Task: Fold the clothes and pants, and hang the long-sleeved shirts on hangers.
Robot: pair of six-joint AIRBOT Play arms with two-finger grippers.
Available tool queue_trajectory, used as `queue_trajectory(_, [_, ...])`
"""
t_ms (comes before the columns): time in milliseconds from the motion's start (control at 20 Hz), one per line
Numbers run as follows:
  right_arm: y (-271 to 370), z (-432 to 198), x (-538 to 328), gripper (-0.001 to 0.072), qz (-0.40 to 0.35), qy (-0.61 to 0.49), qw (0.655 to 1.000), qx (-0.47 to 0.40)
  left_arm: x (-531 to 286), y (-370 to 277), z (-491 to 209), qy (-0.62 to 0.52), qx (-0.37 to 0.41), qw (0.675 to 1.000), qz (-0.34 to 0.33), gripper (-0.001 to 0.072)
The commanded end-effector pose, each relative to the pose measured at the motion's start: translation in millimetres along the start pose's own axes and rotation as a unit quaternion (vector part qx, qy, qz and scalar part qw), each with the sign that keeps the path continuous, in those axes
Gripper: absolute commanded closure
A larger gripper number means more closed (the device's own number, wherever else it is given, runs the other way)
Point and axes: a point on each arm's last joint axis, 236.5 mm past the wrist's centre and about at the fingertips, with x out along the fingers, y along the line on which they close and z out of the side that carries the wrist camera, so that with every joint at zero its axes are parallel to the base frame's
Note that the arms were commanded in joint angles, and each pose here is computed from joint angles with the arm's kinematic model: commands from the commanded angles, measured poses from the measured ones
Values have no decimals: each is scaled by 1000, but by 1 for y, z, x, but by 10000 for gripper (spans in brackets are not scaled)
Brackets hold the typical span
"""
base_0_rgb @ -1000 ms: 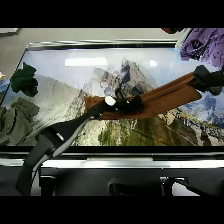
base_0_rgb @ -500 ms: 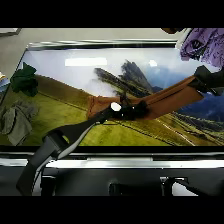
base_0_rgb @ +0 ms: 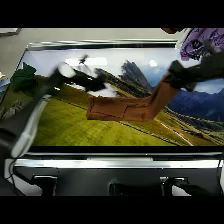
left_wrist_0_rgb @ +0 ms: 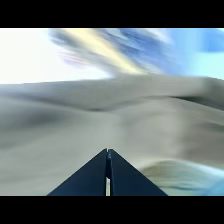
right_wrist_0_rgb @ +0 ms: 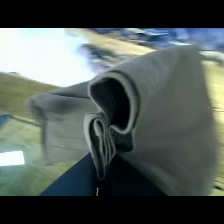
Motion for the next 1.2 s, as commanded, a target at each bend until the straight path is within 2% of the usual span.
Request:
queue_trajectory(0, [77,-22,28,684,40,-40,998,-4,-121,94,22,-31,33,989,143,690])
queue_trajectory(150, [121,-49,57,684,59,-49,997,-7,-176,122,30,-61,7,985,160,688])
queue_trajectory(400, [145,-97,123,684,61,-5,998,8,-206,151,30,-67,-13,982,177,688])
queue_trajectory(700, [151,-131,182,684,64,33,997,31,-207,154,30,-65,-7,982,178,688])
queue_trajectory(1150, [136,-140,243,670,61,43,995,63,-207,154,30,-64,-7,982,178,687])
